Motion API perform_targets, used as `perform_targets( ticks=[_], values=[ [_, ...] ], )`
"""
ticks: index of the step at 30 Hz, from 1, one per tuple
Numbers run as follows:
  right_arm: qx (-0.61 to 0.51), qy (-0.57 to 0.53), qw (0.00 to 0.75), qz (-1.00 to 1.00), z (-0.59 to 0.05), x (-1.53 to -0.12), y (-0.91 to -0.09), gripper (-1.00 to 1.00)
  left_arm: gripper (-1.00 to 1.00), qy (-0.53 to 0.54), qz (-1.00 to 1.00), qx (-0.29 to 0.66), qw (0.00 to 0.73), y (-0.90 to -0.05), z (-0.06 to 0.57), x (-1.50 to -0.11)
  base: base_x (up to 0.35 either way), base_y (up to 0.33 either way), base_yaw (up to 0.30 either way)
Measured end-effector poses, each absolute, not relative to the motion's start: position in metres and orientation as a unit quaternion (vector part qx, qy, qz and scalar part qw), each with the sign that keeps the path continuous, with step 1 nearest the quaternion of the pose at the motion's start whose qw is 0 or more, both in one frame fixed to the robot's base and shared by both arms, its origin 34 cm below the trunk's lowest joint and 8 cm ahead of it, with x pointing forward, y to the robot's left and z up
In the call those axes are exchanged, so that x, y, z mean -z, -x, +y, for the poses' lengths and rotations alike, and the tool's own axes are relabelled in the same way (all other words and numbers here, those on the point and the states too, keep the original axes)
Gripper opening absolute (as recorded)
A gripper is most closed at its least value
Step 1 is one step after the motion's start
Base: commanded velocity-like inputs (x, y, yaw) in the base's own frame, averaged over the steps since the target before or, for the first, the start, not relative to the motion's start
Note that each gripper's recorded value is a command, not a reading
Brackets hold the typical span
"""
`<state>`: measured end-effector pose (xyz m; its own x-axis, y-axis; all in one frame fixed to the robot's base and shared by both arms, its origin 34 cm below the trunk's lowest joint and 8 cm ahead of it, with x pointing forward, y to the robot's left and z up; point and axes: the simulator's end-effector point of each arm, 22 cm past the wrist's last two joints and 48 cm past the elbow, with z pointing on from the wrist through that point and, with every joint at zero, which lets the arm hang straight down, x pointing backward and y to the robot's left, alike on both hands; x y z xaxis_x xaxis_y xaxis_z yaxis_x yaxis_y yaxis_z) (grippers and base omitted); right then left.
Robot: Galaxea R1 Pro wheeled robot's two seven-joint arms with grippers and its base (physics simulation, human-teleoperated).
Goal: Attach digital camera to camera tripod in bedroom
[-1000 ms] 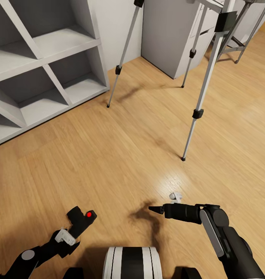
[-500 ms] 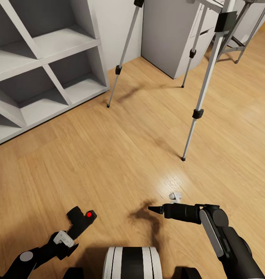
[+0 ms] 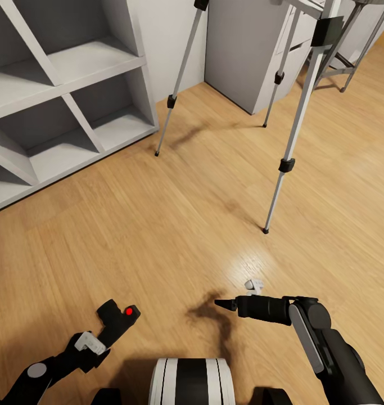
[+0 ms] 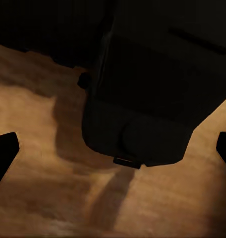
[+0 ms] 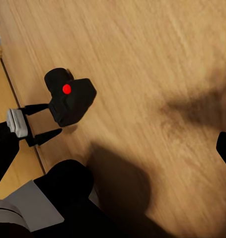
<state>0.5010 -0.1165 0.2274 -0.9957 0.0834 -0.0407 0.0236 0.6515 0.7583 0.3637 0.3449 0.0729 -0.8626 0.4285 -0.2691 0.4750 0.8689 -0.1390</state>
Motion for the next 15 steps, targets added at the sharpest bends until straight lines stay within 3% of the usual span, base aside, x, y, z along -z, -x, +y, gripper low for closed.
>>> perform_targets(
  ticks=[15],
  values=[
    [-0.413, -0.03, 0.035, 0.91, -0.1195, -0.2265, -0.5011, 1.0, 1.0, -0.234, 0.962, 0.088, 0.114, -0.3626, 0.3516, -0.0712, 0.0, 0.0, 0.0]
  ],
)
